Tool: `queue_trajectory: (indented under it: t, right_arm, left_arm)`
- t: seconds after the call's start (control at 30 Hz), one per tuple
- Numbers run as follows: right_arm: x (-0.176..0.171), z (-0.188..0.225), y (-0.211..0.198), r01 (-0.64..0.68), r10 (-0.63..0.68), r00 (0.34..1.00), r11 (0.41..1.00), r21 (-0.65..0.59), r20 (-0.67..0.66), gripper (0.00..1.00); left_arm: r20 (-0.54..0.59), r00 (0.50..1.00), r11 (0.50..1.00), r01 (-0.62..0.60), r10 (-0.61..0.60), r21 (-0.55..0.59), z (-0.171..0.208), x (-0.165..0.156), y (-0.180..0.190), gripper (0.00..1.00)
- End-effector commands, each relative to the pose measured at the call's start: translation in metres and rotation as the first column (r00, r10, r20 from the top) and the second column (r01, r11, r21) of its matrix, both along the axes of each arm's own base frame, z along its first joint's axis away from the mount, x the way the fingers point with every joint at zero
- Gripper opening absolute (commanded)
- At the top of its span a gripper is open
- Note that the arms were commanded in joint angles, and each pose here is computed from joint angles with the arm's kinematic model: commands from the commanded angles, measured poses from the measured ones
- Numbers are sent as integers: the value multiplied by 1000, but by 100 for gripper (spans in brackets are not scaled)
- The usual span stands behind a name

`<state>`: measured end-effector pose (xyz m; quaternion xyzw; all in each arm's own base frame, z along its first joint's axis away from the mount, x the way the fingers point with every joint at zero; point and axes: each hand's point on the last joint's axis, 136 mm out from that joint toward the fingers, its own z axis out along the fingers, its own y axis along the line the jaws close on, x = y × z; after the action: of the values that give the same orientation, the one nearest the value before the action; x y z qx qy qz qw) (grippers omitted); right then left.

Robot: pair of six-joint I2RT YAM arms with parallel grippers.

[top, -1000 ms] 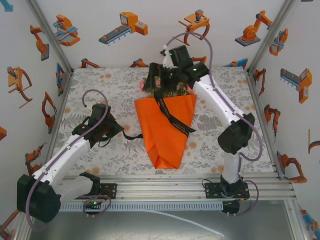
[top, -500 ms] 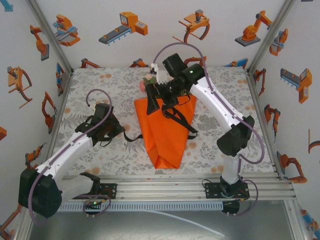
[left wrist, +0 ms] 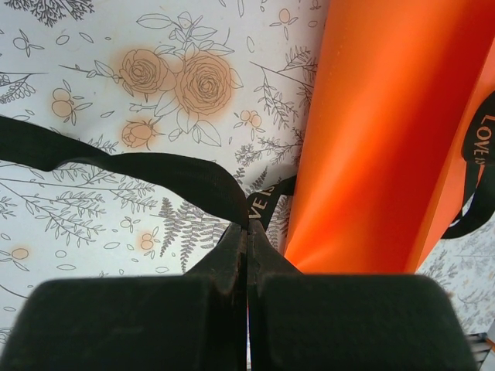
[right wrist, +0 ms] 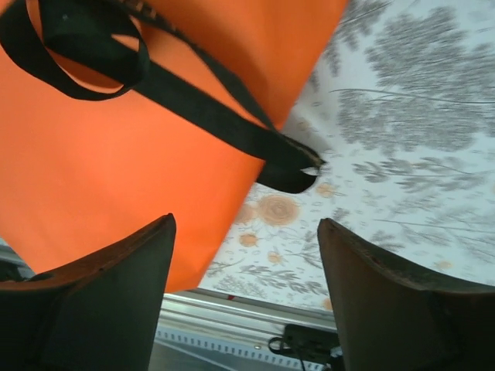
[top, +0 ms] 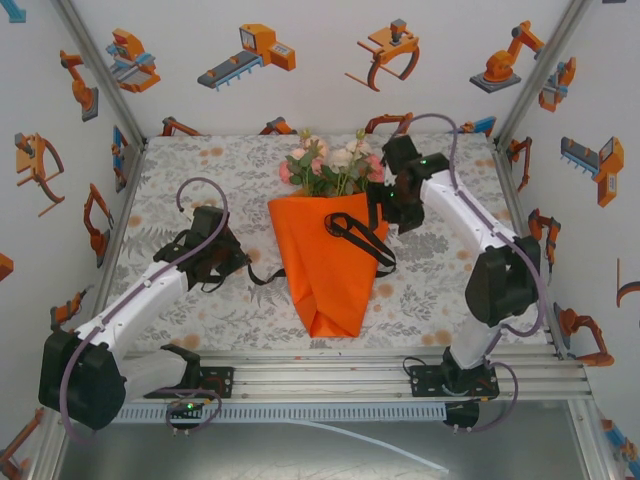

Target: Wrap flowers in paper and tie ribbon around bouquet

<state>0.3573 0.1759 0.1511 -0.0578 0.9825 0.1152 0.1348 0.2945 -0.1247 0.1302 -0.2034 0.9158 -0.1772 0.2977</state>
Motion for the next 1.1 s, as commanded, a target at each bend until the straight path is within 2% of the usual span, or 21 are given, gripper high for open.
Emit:
queue_trajectory:
  t: [0.0, 0.13, 0.3, 0.43, 0.63, 0.77, 0.83, 0.9, 0.97, 1.07]
  right_arm:
    - [19, 22, 47, -41, 19, 993, 982, 186, 120, 61]
    - [24, 13, 82, -97, 65, 986, 973, 210, 154, 60]
    - [36, 7, 112, -149, 109, 979, 961, 233, 174, 66]
    - [38, 7, 141, -203, 161, 974, 932, 299, 160, 60]
    - [46, -6, 160, -247, 207, 963, 932, 265, 170, 49]
    - [49, -9, 163, -244, 209, 966, 934, 262, 155, 30]
    - [49, 2, 164, -245, 208, 965, 932, 268, 160, 16]
    - [47, 34, 172, -270, 217, 957, 907, 322, 191, 3]
    - [47, 73, 181, -281, 196, 951, 871, 402, 240, 0]
    - [52, 124, 208, -245, 111, 960, 772, 586, 256, 0]
  left_arm:
    - [24, 1000, 1000, 17, -17, -2, 9, 3, -3, 0]
    - [20, 1000, 1000, 13, -13, 2, 8, 3, -3, 0]
    - [15, 1000, 1000, 4, -4, -1, 6, 2, -2, 0]
    - [15, 1000, 1000, -2, 2, 1, 6, 0, 0, 0]
    - [18, 1000, 1000, -15, 15, 1, 7, -3, 3, 0]
    - [23, 999, 1000, -24, 24, 3, 9, -5, 6, 0]
    - [26, 999, 1000, -28, 28, 2, 11, -7, 7, 0]
    - [25, 999, 999, -33, 33, 3, 16, -11, 9, 0]
    - [31, 999, 1000, -23, 23, -6, 25, -13, 8, 0]
    - [48, 999, 999, -4, 5, -38, 32, -19, 3, 0]
